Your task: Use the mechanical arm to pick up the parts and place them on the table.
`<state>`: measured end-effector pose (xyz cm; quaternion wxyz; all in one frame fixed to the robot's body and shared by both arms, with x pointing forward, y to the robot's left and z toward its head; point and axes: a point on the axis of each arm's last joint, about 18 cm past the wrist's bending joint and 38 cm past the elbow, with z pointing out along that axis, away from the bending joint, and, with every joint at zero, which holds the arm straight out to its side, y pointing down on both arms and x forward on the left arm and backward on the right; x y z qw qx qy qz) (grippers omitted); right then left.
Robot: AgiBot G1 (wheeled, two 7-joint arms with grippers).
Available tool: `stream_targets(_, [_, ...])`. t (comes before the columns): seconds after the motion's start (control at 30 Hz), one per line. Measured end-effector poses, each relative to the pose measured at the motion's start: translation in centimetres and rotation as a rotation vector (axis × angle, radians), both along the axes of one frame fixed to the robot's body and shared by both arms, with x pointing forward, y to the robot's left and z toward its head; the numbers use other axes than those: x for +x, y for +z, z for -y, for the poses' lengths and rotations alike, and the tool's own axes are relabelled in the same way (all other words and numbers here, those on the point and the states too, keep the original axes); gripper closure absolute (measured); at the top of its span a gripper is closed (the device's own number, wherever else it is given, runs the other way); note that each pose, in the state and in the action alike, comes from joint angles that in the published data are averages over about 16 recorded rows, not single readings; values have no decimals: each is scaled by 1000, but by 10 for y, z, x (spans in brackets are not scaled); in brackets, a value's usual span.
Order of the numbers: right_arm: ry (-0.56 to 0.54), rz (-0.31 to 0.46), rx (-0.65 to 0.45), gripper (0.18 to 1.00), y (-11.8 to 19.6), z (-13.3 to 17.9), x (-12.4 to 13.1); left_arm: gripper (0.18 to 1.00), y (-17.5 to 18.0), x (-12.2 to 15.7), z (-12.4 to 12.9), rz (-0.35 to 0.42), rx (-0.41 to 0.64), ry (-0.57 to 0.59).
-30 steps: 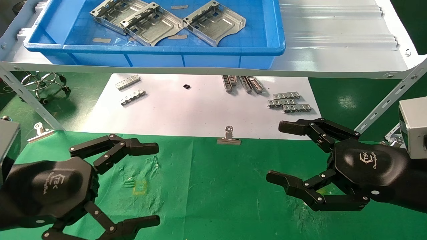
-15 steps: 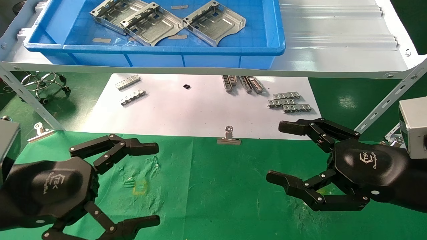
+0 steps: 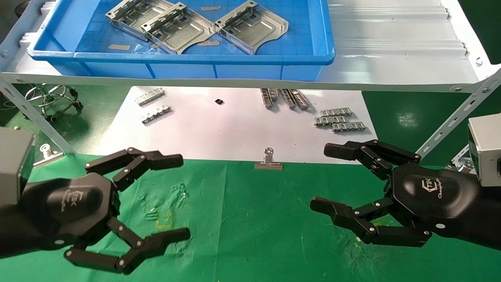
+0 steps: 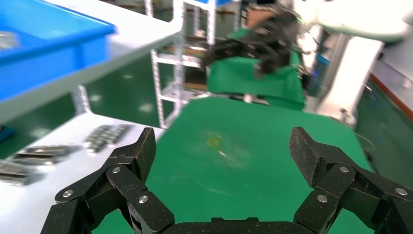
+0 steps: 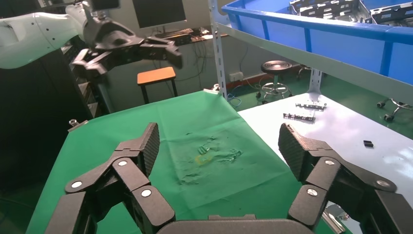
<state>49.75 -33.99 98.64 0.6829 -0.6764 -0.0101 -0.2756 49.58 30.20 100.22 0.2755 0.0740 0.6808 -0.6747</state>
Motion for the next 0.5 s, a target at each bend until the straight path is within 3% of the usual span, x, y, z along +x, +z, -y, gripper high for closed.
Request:
stream_targets(0.33, [0,0,0,383,0,0,0,183,39,26,4,67,-115,76])
stream_targets(0.5, [0,0,0,497,0,0,0,183,65,42,4,92,-168,127])
